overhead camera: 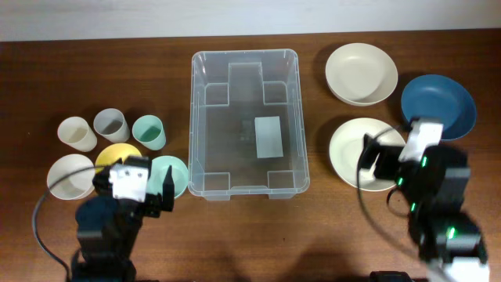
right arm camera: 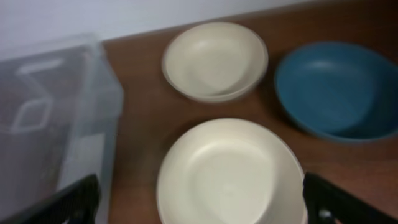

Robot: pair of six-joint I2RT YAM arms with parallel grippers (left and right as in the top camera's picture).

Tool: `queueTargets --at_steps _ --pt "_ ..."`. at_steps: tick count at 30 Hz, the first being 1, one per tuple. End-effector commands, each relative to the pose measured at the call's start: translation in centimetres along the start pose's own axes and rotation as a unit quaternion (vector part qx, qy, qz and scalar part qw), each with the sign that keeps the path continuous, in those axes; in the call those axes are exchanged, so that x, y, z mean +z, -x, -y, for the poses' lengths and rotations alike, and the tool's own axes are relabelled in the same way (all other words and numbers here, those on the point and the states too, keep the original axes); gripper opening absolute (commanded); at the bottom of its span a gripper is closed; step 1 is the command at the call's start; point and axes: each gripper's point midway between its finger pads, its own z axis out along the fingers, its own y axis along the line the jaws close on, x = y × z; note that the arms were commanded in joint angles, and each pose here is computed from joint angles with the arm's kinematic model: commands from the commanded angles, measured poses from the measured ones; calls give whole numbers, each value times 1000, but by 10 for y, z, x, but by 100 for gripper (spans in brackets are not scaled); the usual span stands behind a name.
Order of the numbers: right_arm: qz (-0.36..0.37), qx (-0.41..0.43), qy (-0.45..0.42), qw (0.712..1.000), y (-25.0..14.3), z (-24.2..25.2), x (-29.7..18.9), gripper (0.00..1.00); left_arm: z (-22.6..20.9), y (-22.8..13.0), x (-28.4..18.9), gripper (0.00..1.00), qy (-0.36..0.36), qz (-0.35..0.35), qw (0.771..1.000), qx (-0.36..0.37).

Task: Pack container
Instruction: 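Move the right gripper to the dark blue bowl's rim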

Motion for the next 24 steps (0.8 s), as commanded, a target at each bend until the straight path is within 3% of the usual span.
queueTargets --at_steps 1,6,12,16,24 --pt "-50 90 -2 995 24 19 15 99 -5 20 4 100 -3 -37 999 -9" --pt "-157 211 -3 965 27 74 36 99 -3 29 16 100 -32 -113 993 -18" --pt "-125 324 -62 936 29 164 62 99 -2 41 23 100 -42 -113 992 -19" --pt "-118 365 -70 921 22 193 77 99 -2 40 24 100 -43 -116 992 -19" --pt "-173 397 -81 898 -32 227 136 99 -2 40 25 100 -43 -117 992 -19"
